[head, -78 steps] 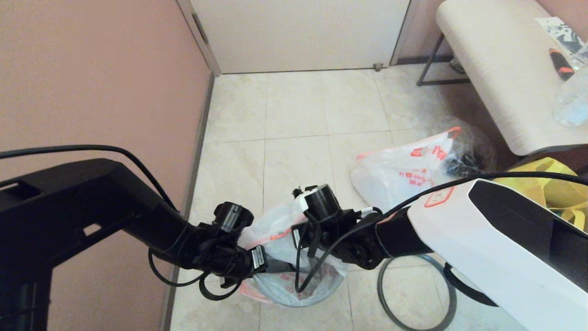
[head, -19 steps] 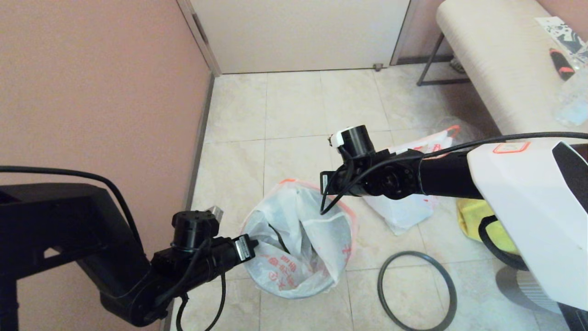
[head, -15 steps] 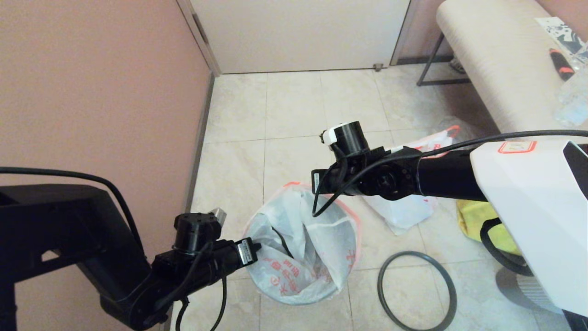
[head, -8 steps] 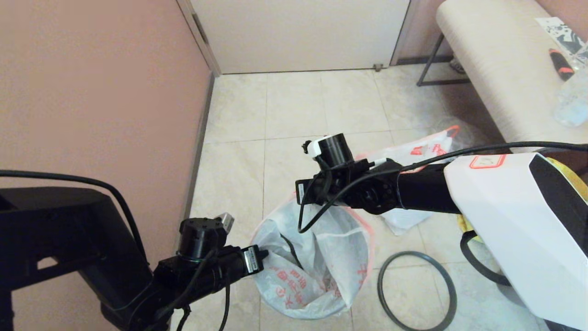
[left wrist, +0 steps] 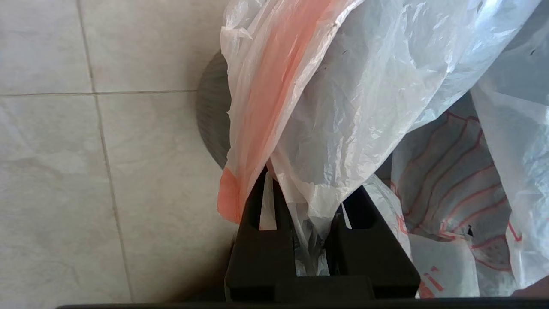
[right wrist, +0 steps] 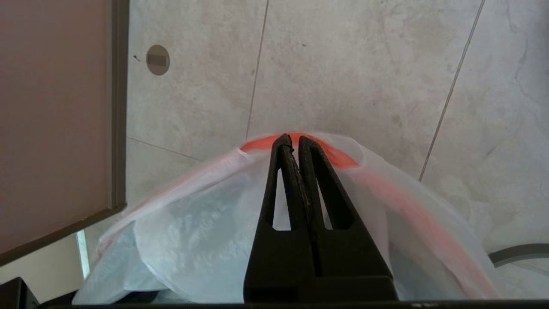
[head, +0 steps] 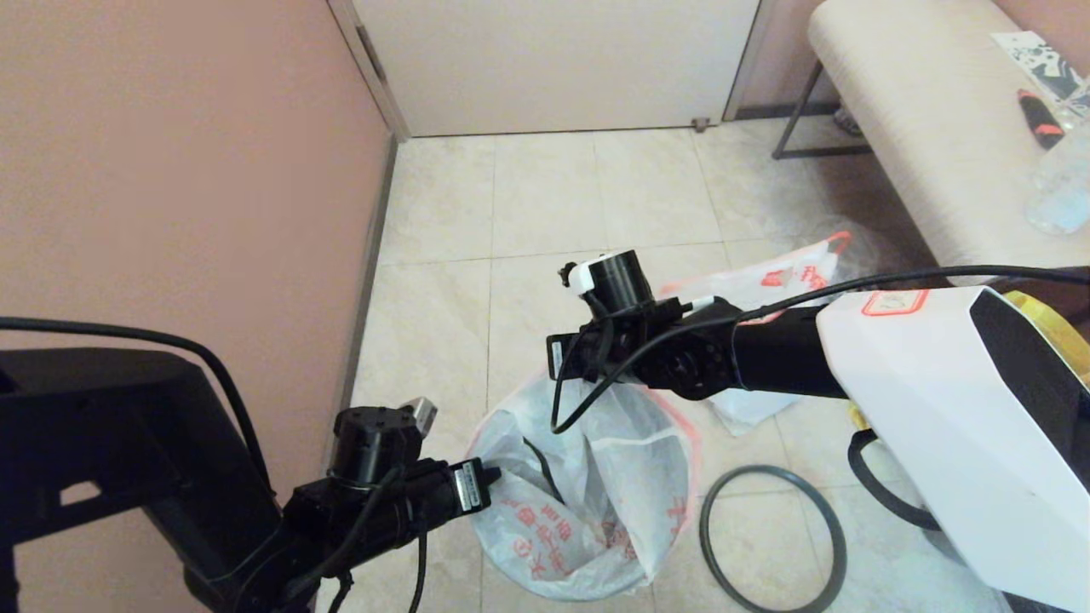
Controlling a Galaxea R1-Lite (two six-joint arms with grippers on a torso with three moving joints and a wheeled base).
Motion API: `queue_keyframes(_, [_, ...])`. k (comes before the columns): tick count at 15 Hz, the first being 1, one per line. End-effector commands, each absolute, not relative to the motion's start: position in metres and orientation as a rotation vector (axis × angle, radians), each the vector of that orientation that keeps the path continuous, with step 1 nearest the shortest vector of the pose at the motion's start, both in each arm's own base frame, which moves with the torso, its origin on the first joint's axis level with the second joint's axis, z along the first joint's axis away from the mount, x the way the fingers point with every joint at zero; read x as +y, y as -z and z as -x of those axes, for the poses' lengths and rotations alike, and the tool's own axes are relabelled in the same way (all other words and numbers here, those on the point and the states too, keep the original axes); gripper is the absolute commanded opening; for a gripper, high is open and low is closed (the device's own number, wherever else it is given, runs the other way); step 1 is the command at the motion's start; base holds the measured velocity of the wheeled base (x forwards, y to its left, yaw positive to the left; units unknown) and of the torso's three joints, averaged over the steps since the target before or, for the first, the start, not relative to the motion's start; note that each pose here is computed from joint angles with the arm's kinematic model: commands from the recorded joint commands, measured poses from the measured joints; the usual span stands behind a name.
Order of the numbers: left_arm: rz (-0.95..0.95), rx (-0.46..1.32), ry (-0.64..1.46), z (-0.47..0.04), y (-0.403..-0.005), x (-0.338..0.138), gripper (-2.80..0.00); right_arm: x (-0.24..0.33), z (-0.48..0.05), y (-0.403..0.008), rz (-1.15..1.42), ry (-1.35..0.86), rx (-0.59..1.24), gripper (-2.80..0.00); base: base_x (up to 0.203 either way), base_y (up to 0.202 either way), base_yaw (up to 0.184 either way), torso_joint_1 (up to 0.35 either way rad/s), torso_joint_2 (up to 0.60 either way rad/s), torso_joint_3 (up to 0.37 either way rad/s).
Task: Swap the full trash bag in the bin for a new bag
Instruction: Put the new garbage bag on the trash can
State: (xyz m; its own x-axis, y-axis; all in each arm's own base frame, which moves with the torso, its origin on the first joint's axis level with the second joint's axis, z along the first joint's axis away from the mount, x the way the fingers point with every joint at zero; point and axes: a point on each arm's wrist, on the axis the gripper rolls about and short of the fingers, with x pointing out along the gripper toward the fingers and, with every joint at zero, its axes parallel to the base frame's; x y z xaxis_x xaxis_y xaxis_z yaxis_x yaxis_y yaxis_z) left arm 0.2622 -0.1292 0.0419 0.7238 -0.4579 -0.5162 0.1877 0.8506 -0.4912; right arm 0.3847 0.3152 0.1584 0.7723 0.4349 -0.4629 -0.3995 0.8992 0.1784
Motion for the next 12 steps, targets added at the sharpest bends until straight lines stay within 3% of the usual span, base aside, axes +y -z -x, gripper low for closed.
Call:
queue_keyframes(1, [0.433, 0.667, 0.368, -0.262, -0.043, -0.129, -2.80, 0.316, -0.384, -0.158, -0.069, -0.455, 0.522, -2.80, 0.000, 0.000, 0.000, 0.000, 0.00, 0.000])
queue_keyframes(7, [0.378, 0.600, 0.395, -0.258, -0.042, -0.126, -2.80, 0.303, -0.410, -0.130, -0.056, -0.403, 0.531, -2.80, 0.000, 0.000, 0.000, 0.000, 0.00, 0.000])
queue_keyframes(12, [0.371, 0.585, 0.350, -0.264, -0.038, -0.127, -2.80, 0.286, -0.396, -0.178, -0.080, -0.397, 0.493, -2.80, 0.000, 0.000, 0.000, 0.000, 0.00, 0.000])
